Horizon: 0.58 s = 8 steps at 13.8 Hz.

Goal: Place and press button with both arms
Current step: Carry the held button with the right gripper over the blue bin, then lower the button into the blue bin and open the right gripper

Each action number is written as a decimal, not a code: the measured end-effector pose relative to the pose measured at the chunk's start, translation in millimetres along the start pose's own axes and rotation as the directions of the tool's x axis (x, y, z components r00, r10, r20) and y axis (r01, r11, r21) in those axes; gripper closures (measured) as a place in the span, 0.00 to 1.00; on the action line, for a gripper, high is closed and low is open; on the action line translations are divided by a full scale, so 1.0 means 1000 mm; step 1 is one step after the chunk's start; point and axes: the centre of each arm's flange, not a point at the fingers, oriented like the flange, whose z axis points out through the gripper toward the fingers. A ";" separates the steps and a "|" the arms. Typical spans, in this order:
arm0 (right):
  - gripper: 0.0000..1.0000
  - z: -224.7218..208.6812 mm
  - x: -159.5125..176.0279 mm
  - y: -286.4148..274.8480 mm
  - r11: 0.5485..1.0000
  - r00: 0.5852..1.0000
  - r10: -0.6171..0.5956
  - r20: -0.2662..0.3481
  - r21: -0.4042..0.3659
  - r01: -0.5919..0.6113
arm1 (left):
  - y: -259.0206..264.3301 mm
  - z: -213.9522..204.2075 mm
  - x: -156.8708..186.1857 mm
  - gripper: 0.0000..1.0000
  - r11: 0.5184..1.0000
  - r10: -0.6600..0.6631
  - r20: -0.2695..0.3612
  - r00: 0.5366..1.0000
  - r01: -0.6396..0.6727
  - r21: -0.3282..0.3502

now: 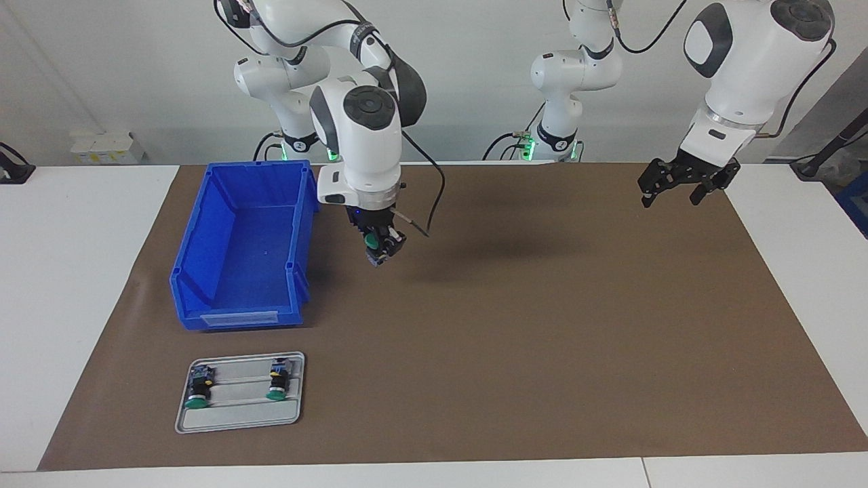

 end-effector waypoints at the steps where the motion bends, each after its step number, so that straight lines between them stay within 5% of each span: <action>1: 0.66 -0.005 0.015 0.014 0.999 0.999 -0.040 -0.001 0.002 0.040 | 0.000 0.000 0.000 0.00 1.000 0.000 0.000 1.000 0.000 0.000; 8: 0.66 0.015 0.102 0.121 0.936 0.936 -0.350 0.043 -0.017 0.351 | 0.000 0.000 0.000 0.00 1.000 0.000 0.000 1.000 0.000 0.000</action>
